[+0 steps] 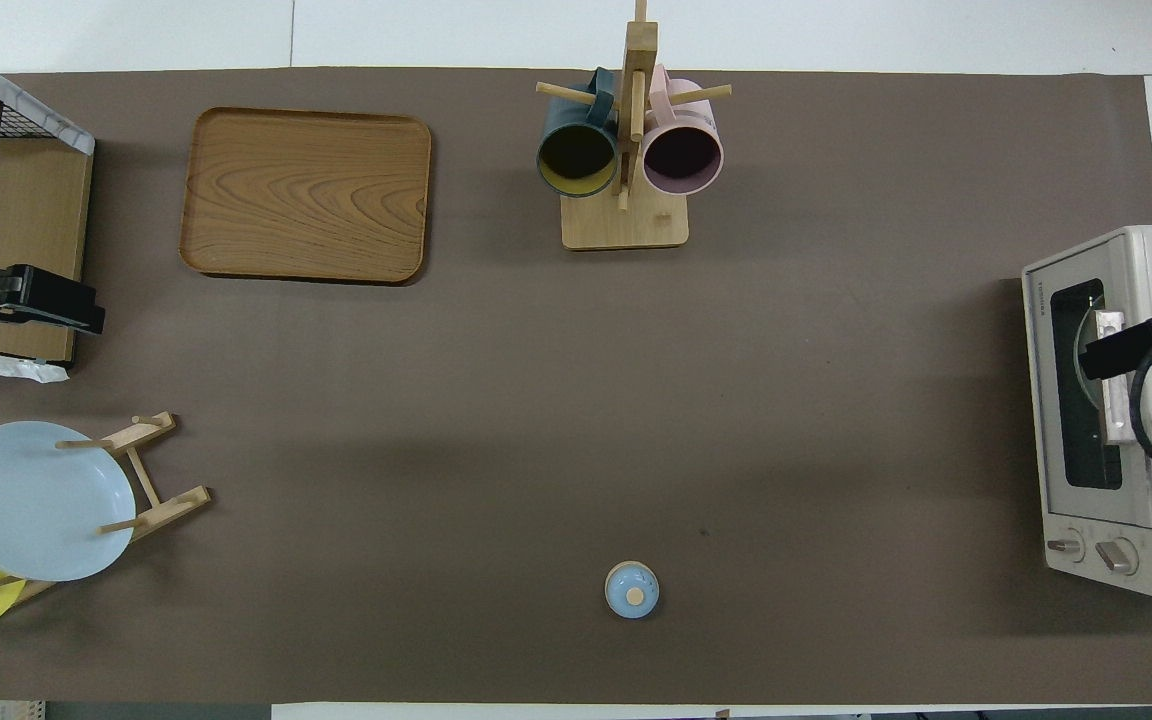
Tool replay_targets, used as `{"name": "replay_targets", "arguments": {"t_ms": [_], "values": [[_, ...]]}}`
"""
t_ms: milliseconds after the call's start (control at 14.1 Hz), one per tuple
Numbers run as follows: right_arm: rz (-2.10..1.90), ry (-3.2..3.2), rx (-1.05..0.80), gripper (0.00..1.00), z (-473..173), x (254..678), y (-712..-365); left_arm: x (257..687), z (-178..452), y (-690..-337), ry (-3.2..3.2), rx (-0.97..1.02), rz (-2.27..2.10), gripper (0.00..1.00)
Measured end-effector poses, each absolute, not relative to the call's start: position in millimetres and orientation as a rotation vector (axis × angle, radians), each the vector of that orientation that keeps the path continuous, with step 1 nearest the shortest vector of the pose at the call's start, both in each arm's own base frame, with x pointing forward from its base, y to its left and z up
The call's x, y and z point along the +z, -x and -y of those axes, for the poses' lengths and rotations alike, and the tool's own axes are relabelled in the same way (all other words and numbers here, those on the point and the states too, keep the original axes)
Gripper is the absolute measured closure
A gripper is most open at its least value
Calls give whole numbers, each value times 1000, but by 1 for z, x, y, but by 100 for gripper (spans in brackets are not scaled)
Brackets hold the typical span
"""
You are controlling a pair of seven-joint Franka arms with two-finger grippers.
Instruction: Put corn in oven
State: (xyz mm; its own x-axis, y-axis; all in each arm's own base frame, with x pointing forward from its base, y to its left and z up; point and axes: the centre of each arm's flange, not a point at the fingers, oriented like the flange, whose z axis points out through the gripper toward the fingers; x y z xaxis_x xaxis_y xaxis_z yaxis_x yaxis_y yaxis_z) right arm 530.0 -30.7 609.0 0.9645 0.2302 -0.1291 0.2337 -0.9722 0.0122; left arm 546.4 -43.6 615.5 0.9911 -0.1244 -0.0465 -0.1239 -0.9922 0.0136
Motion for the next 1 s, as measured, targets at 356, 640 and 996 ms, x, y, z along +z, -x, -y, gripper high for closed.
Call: {"name": "replay_targets", "arguments": {"t_ms": [356, 640, 996], "values": [[-374, -3081, -240, 0, 5, 606, -531, 615, 44, -546, -3124, -74, 195, 0], [-287, -3084, -244, 0, -6, 607, -531, 615, 44, -546, -3124, -74, 195, 0], [-249, -3088, -239, 0, 2, 609, -531, 615, 44, -546, -3124, -74, 195, 0]]}}
